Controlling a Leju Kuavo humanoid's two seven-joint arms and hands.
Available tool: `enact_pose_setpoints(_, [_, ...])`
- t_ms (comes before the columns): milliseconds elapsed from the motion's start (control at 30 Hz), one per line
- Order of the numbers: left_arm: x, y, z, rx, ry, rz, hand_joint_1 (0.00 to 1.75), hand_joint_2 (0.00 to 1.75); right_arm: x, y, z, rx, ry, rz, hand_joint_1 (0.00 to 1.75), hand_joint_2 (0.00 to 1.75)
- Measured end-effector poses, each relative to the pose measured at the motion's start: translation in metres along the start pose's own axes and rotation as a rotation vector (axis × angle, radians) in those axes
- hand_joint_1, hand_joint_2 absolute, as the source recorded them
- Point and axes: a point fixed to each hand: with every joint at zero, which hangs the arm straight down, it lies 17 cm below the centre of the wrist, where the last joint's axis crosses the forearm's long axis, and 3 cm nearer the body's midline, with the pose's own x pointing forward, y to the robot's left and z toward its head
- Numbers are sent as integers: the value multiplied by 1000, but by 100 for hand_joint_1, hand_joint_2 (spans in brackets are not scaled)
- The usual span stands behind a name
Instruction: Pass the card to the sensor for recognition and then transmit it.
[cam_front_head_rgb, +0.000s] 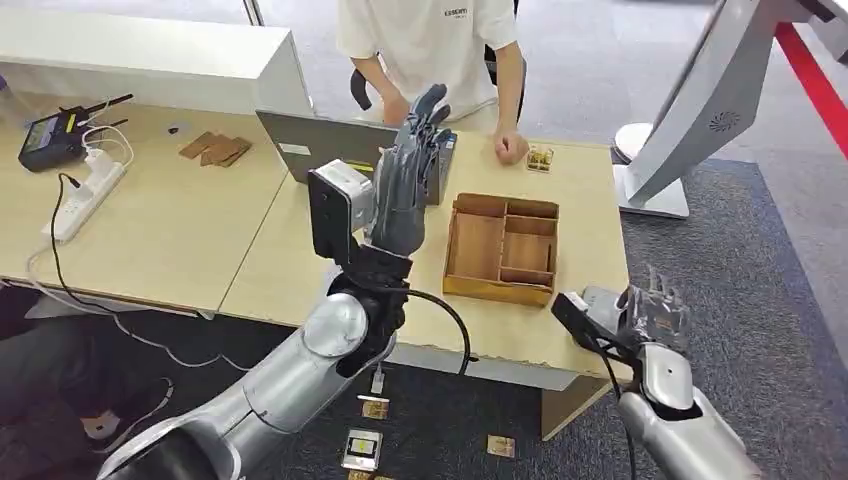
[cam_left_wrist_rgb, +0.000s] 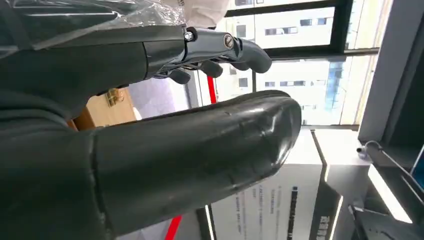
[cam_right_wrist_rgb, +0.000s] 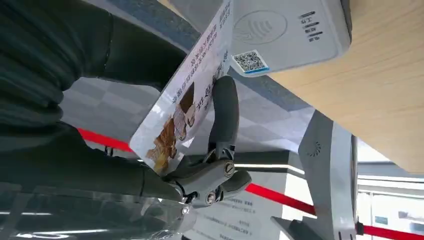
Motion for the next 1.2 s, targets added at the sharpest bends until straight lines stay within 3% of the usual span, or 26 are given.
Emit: enact_pose_setpoints(1200, [-1,-10,-4,-34,-2,14,0,0,35,16,9,30,-68,37,175,175])
